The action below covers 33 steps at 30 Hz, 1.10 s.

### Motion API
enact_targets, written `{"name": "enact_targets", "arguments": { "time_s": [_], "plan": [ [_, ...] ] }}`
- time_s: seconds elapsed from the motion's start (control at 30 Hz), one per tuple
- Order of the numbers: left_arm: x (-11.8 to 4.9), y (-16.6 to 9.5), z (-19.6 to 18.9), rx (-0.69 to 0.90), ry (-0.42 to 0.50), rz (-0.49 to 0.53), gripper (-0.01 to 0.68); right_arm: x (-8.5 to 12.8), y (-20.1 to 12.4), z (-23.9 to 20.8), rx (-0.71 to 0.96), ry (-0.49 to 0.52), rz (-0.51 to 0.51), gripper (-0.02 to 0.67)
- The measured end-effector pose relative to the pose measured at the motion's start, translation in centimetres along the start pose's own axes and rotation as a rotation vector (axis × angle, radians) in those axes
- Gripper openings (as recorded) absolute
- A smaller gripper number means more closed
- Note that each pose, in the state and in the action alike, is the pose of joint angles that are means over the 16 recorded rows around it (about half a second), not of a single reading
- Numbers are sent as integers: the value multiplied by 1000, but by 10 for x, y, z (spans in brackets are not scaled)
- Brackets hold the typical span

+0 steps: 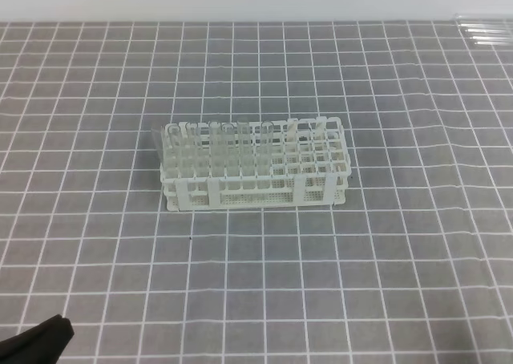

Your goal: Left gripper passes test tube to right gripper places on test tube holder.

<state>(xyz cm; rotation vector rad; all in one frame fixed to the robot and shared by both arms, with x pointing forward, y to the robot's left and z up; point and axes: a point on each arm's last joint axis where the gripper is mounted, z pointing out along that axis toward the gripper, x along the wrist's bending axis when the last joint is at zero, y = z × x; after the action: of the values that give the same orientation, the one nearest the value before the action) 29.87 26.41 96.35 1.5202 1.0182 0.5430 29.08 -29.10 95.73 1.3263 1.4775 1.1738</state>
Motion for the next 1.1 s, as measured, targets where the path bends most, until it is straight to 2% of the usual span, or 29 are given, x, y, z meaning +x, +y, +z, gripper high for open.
{"name": "enact_targets", "arguments": {
  "time_s": [0.7,0.9,1.1],
  "plan": [
    [1,-1,0,6,8,23,-3,0,0,0,0,0,0,-13],
    [-3,-4,0,31,-34,61,-3,0,0,0,0,0,0,-13],
    [-11,-4,0,18,-133,142,-3,0,0,0,0,0,0,-13]
  ]
}}
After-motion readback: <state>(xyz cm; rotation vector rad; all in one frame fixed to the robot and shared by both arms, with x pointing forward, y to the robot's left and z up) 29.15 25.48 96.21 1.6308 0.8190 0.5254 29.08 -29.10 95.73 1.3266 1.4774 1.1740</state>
